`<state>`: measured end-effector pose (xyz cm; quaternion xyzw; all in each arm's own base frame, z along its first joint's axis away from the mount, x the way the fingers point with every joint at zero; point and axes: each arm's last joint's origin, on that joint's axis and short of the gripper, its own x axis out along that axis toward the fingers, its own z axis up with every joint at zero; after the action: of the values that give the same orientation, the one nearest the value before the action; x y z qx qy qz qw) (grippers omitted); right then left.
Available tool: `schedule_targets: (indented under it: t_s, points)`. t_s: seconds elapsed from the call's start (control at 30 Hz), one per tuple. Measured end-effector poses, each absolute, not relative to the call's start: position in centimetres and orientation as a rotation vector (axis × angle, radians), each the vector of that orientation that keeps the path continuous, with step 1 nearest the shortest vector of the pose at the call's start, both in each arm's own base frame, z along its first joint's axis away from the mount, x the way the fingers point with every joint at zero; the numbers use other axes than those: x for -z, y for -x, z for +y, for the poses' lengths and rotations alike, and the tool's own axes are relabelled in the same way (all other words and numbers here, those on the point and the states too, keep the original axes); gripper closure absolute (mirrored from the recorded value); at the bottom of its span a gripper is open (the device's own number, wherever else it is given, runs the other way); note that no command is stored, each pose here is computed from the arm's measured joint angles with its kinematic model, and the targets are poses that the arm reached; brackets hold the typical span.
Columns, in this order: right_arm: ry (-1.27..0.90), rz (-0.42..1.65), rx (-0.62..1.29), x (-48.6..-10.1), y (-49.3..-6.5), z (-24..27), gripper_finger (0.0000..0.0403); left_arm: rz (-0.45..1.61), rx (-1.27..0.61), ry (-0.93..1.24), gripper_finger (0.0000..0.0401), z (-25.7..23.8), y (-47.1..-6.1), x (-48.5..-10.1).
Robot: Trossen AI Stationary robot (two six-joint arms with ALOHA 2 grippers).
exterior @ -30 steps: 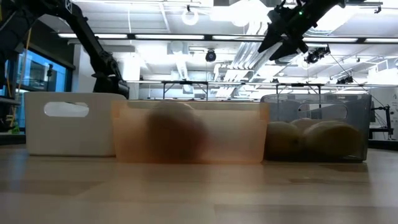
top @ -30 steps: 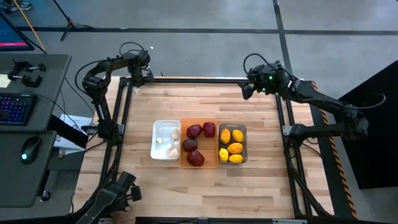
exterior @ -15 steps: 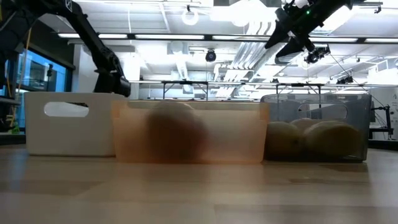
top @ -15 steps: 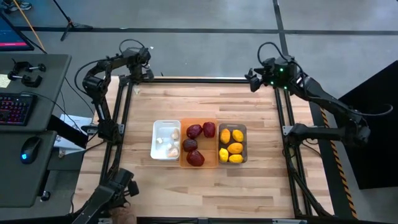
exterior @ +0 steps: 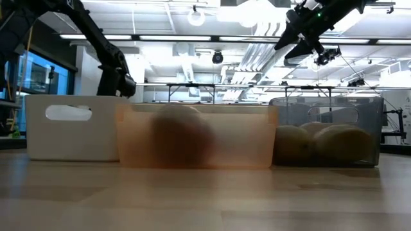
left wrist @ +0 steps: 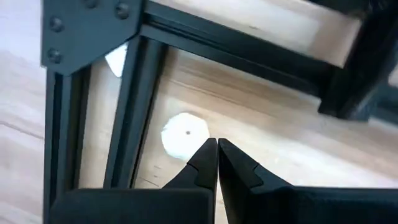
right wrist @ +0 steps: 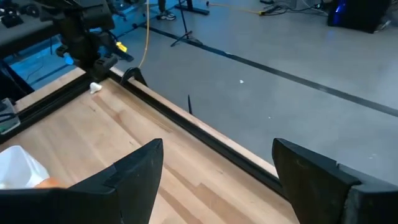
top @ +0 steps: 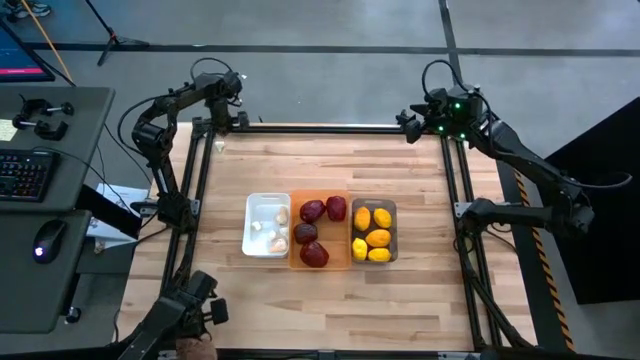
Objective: Sort produce into baskets
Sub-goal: Put the white garlic into the white bin
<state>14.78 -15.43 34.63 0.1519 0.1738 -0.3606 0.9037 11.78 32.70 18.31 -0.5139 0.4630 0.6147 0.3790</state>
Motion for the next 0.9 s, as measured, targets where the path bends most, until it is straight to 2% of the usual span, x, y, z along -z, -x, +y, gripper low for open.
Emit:
schedule_targets:
  t_s: [0.2, 0.33, 0.5, 0.57, 0.7, 0.9]
  points:
    - [-0.337, 0.347, 0.726, -34.6, -14.7, -15.8, 0.0111, 0.967, -1.666, 1.329, 0.0401, 33.0, -13.3, -19.1]
    - [-0.358, 0.346, 0.704, -34.5, -14.6, -15.8, 0.0111, 0.937, -1.811, 1.204, 0.0401, 31.8, -15.6, -19.4]
    - [-0.332, 0.357, 0.688, -34.5, -14.7, -15.7, 0.0111, 0.955, -2.136, 1.004, 0.0401, 28.2, -16.9, -20.9]
    - [-0.31, 0.365, 0.683, -34.5, -14.7, -15.7, 0.0111, 0.906, -2.18, 0.894, 0.0401, 27.3, -17.8, -21.1]
    - [-0.307, 0.366, 0.671, -34.5, -14.7, -15.7, 0.0111, 0.931, -2.147, 0.914, 0.0401, 26.3, -18.1, -18.6]
    - [-0.322, 0.36, 0.635, -34.5, -14.7, -15.6, 0.0111, 0.911, -2.264, 0.973, 0.0401, 24.9, -16.3, -16.1]
